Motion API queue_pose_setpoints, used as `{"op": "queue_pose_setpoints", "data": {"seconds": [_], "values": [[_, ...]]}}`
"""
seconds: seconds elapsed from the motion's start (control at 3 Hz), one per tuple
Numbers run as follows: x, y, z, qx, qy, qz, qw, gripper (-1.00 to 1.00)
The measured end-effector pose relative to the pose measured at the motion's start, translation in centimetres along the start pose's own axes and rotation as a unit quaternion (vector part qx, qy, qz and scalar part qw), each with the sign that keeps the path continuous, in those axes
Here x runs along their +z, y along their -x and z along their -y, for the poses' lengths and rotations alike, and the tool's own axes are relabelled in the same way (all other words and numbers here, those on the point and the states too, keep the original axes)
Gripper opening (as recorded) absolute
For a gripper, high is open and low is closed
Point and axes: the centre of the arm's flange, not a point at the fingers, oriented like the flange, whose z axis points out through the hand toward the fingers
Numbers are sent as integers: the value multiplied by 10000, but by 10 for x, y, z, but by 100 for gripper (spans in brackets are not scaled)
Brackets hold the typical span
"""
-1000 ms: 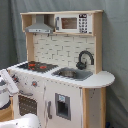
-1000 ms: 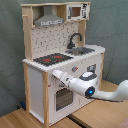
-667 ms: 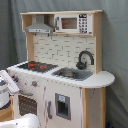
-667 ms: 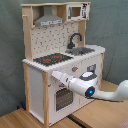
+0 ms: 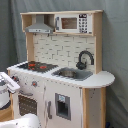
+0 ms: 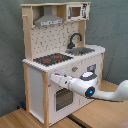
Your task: Play with the kitchen
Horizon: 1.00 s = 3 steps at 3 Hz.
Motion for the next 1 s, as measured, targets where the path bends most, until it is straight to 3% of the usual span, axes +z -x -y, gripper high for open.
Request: {"op": "queue_pose_setpoints", "data": {"seconds": [0.33,0.67,1.0], "values": [[0,0,0,-554,-3,3,9985,-100],[0,1,1,-1119,-6,6,9937,-100],[0,1,1,-1652,-9,10,9863,-100]]}}
